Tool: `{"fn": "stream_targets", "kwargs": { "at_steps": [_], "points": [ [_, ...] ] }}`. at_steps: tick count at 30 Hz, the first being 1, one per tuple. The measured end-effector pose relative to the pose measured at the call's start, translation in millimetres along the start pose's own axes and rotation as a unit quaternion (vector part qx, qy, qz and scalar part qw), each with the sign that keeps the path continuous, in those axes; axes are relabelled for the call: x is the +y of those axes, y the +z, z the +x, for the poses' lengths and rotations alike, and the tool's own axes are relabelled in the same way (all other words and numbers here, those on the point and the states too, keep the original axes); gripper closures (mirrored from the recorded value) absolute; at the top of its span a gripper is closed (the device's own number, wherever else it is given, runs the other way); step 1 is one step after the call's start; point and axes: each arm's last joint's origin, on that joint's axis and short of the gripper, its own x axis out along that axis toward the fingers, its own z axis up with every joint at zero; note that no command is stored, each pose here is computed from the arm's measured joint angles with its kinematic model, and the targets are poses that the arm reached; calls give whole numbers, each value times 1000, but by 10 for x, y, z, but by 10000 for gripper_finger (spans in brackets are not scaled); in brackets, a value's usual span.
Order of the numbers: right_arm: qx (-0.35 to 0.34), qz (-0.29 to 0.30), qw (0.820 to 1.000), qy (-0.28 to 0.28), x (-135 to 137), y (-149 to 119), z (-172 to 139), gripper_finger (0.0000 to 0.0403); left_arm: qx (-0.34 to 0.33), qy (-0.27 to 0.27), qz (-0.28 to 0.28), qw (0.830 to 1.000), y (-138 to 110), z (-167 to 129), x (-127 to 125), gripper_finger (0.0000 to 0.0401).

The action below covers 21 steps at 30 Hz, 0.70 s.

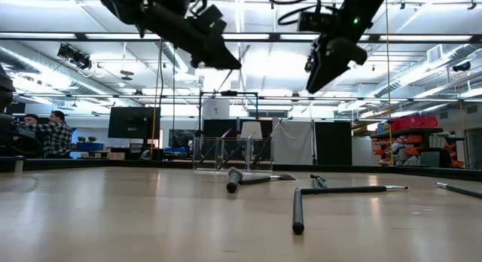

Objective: Put items in baskets/containers
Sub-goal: Put the black eyeshadow brush into the transparent organizer

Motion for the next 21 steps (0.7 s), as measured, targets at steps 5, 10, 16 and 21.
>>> {"fn": "stream_targets", "kwargs": {
  "at_steps": [5, 10, 16, 21],
  "points": [
    [-14, 3, 1000, 7, 59, 14, -77, 270, -17, 0, -29, 999, -189, 58, 226, 381],
    [-23, 4, 1000, 7, 82, 31, -80, 275, -72, -4, -59, 996, -654, 171, 216, 384],
    [-64, 5, 998, 4, 127, 44, 14, 275, -85, 40, -86, 992, -1086, 261, 186, 380],
    [-95, -4, 995, 43, 201, 21, 102, 275, -62, 70, -86, 992, -1278, 408, 179, 382]
  ]
}}
